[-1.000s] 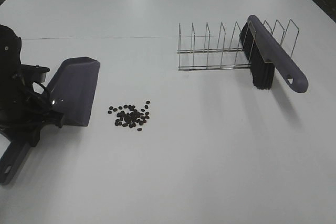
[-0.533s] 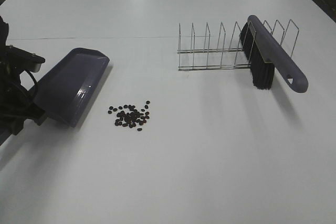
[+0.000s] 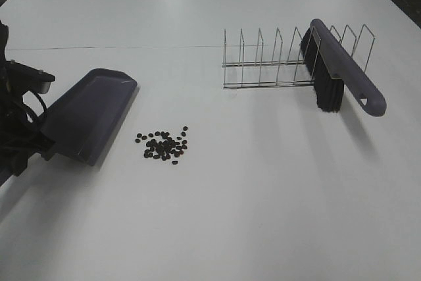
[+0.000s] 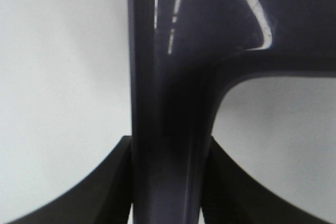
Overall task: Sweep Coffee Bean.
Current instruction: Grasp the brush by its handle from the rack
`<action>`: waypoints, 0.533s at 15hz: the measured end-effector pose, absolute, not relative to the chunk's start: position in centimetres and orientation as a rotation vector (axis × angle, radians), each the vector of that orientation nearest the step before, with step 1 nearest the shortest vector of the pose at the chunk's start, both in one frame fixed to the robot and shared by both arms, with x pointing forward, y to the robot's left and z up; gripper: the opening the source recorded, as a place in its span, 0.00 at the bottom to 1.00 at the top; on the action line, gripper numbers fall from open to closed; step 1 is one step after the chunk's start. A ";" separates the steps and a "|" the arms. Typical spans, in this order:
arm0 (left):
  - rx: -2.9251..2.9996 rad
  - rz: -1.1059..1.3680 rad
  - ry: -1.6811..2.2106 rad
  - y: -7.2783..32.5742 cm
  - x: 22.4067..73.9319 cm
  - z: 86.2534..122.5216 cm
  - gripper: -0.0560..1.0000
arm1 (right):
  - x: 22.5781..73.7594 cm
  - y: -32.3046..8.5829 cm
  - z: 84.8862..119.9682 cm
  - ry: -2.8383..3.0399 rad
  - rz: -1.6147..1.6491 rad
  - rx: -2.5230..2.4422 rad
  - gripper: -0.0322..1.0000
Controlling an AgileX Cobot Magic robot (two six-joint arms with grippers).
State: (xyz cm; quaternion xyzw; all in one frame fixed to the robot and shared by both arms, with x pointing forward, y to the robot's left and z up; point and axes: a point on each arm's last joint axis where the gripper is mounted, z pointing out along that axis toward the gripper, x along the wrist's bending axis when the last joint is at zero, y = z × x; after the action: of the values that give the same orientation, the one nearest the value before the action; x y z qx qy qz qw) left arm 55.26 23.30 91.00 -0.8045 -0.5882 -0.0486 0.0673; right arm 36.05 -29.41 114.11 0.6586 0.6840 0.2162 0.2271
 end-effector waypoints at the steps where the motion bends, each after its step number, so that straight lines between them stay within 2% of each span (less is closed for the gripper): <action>1: -2.423 -0.140 -1.780 23.3 55.2 91.0 0.37 | 36.8 -29.4 114.2 1.894 0.583 1.823 0.93; 2: -2.421 -0.130 -1.792 23.2 55.2 91.0 0.37 | 40.2 -29.1 114.5 1.946 0.511 1.867 0.93; 8: -2.413 -0.104 -1.819 23.0 55.1 91.0 0.37 | 50.3 -28.4 113.6 2.077 0.377 1.876 0.93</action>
State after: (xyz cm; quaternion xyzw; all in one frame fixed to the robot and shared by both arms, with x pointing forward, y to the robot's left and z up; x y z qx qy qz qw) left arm 55.12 23.03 90.95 -0.7966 -0.6006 -0.0343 0.0592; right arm 50.26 -28.38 113.64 0.6558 0.7263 0.1319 0.1580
